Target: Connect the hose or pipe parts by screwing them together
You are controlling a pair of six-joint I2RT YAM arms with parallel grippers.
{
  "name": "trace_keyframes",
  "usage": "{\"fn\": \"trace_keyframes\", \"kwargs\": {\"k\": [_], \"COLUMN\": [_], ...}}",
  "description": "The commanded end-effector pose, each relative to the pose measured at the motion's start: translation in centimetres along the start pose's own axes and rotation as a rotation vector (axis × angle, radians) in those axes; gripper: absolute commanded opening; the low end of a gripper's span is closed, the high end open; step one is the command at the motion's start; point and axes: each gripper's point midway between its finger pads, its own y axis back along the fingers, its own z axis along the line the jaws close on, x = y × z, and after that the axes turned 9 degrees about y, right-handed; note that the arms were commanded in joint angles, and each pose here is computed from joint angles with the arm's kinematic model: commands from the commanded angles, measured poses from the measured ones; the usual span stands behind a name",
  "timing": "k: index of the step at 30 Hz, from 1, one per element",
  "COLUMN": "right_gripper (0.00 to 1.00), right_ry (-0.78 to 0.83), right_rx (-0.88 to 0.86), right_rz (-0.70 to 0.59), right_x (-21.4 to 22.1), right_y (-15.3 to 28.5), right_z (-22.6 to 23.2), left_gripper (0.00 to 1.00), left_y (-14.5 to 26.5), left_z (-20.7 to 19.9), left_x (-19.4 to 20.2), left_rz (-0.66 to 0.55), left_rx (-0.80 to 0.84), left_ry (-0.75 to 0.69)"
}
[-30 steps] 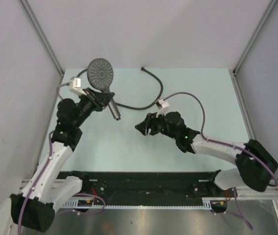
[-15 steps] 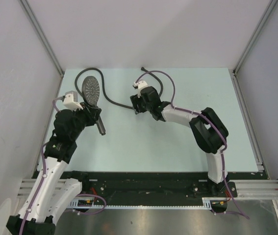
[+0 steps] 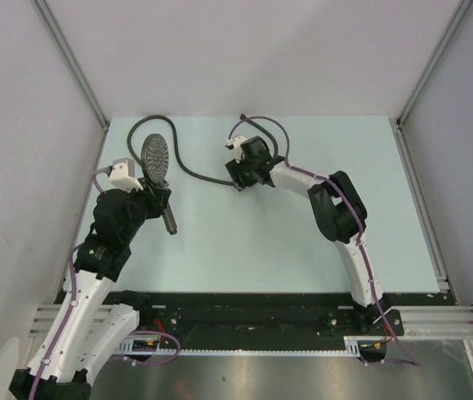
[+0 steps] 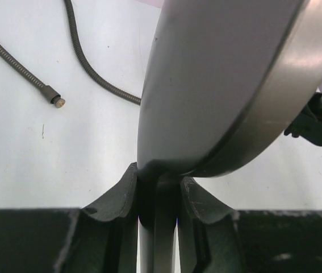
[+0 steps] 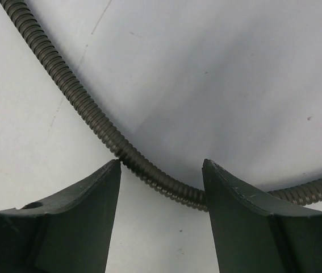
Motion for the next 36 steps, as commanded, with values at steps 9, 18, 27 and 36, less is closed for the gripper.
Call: {"fn": "trace_keyframes", "kwargs": {"k": [9,18,27,36], "right_gripper": [0.44,0.04,0.05,0.32], "right_ry": [0.026,-0.088,-0.368,-0.417], "right_rx": [-0.027,0.113,0.355,0.493], "right_rz": [0.022,0.121,0.418,0.204], "right_x": [0.8,4.1,15.5,11.4], "right_y": [0.5,6.8,17.1,22.6], "right_z": [-1.4,-6.3,-8.4,-10.5], "left_gripper": [0.01,0.01,0.0,0.0], "left_y": [0.5,0.5,0.3,0.5], "left_z": [-1.5,-1.0,-0.7,-0.2], "left_x": [-3.1,-3.2,-2.9,-3.4], "left_rz": [-0.103,-0.108,-0.105,-0.127], "left_rx": [0.036,0.011,-0.005,-0.032], "left_ry": [-0.012,-0.013,0.009,0.018]}}
